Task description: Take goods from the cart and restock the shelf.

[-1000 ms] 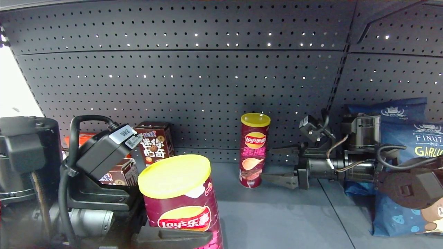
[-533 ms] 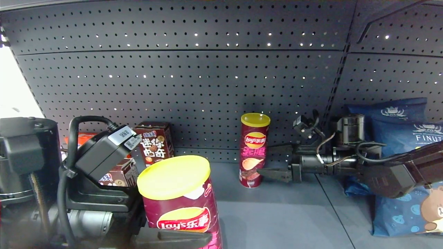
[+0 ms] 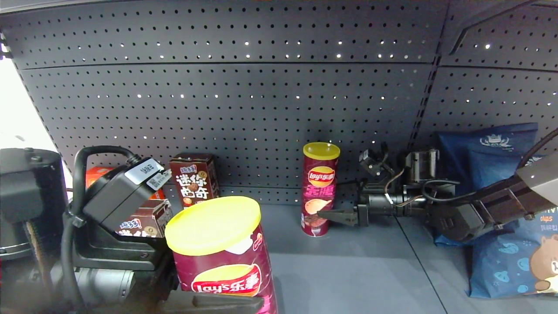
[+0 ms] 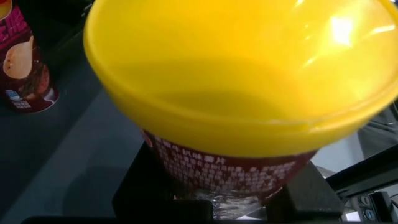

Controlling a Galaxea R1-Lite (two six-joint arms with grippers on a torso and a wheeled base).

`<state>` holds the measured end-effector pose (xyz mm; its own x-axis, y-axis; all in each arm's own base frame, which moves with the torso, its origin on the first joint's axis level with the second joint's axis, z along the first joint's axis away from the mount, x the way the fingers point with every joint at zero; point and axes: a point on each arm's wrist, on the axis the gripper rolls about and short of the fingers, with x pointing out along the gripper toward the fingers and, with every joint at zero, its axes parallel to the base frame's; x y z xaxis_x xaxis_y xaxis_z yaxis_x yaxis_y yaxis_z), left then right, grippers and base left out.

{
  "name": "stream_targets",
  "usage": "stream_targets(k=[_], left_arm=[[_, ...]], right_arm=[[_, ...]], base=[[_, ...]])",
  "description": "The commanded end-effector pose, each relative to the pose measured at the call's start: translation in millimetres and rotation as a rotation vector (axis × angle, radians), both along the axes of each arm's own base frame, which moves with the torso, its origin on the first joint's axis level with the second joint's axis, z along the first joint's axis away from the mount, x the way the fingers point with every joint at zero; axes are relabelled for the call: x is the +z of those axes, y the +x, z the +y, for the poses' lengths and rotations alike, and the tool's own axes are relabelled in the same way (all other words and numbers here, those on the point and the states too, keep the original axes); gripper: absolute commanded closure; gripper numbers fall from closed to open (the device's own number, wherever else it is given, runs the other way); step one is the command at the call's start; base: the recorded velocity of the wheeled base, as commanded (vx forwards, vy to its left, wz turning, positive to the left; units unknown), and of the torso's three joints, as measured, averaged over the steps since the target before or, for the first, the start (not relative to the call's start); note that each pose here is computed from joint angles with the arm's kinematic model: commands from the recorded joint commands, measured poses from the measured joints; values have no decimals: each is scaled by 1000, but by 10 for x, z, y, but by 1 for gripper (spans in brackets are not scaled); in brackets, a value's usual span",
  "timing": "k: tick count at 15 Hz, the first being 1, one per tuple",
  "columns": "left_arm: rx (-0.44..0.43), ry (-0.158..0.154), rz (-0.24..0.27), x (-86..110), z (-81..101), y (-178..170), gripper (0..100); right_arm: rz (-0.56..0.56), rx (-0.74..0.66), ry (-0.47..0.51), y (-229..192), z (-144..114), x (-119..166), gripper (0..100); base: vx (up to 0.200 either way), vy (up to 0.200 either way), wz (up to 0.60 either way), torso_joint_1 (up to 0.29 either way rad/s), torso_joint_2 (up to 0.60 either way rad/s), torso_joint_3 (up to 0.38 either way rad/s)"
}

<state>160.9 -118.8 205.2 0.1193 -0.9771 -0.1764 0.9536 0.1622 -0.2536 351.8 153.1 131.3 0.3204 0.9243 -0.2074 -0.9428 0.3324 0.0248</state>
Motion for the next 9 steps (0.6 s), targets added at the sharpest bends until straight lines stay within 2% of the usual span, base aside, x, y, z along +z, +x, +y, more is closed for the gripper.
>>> stream_targets(k=[1,9], left_arm=[[0,-3,-6,15,0,1,100],[0,3,6,-19,5,-8,100]], right_arm=[[11,2,-3,70,21,-81,0],[-5,32,5,237,221,-168,0]], base=[[0,0,0,0,0,0],[0,0,0,0,0,0]])
